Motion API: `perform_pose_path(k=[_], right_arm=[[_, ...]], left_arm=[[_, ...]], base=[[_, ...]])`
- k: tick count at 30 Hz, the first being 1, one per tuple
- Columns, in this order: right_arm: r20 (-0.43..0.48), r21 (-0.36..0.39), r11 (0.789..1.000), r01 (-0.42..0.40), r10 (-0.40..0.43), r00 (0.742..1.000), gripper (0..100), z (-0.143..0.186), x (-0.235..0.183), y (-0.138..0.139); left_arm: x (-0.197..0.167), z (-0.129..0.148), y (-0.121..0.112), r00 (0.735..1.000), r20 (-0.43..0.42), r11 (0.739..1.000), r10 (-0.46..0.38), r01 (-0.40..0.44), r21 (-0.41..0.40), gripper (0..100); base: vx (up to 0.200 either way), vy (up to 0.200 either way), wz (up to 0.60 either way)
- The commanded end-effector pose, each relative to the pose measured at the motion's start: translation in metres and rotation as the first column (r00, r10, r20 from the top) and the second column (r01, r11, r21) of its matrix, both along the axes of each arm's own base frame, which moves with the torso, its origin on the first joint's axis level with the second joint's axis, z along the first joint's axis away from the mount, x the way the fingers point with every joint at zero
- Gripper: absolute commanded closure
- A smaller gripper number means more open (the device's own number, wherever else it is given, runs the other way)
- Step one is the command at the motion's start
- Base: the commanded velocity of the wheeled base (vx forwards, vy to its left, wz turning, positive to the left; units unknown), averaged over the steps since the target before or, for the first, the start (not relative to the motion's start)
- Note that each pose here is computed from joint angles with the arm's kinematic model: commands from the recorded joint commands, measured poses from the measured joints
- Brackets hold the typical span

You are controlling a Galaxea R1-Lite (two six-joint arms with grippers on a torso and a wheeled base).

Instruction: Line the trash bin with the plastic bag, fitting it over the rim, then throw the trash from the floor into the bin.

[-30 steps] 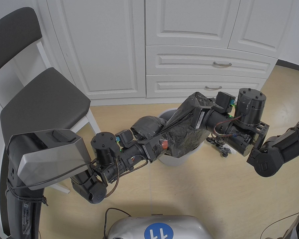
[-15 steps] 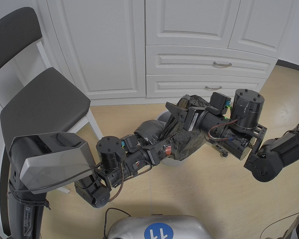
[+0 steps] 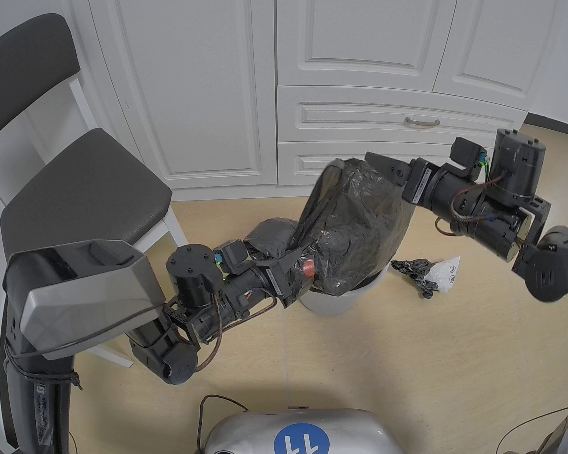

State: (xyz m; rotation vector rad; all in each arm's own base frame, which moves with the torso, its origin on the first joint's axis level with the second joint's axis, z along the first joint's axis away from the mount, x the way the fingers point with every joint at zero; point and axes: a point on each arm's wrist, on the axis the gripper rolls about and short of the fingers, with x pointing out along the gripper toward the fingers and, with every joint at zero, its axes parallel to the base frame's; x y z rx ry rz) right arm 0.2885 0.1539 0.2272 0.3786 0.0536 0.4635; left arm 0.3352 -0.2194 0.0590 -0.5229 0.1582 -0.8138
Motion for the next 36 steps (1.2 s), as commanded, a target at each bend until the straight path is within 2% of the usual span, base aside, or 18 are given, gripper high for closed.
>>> perform_pose_path(k=[1,8,17,18,21,24,31,36], right_arm=[[-0.052,0.003,0.993,0.114,-0.114,0.992,0,0.001,0.036,-0.022],[-0.159,0.009,0.977,0.213,-0.209,0.965,0,-0.024,0.085,-0.029],[-0.201,0.019,0.97,0.244,-0.236,0.951,0,-0.046,0.112,-0.031],[-0.201,0.027,0.968,0.248,-0.238,0.95,100,-0.047,0.116,-0.032],[-0.199,0.063,0.962,0.265,-0.248,0.948,100,-0.045,0.124,-0.034],[-0.198,0.141,0.937,0.321,-0.291,0.936,100,-0.043,0.145,-0.049],[-0.292,0.09,0.916,0.392,-0.352,0.889,100,-0.046,0.158,-0.075],[-0.306,0.07,0.908,0.414,-0.375,0.875,100,-0.031,0.147,-0.088]], left_arm=[[-0.004,0.03,0.019,0.998,0.051,0.999,0.029,-0.028,-0.027,100],[-0.007,0.033,0.03,0.999,0.033,1.0,0.011,-0.01,-0.006,100],[-0.017,0.023,0.033,0.999,-0.019,0.998,-0.048,0.048,0.03,100],[-0.019,0.021,0.033,0.998,-0.023,0.997,-0.058,0.059,0.04,100],[-0.022,0.017,0.034,0.997,-0.018,0.995,-0.075,0.077,0.068,100],[-0.024,0.013,0.036,0.996,-0.015,0.991,-0.084,0.086,0.098,100],[-0.019,0.014,0.034,0.997,-0.003,0.994,-0.074,0.074,0.086,100],[-0.013,0.015,0.035,0.998,0.002,0.995,-0.063,0.063,0.079,100]], base=[[0.0,0.0,0.0],[0.0,0.0,0.0],[0.0,0.0,0.0],[0.0,0.0,0.0],[0.0,0.0,0.0],[0.0,0.0,0.0],[0.0,0.0,0.0],[0.0,0.0,0.0]])
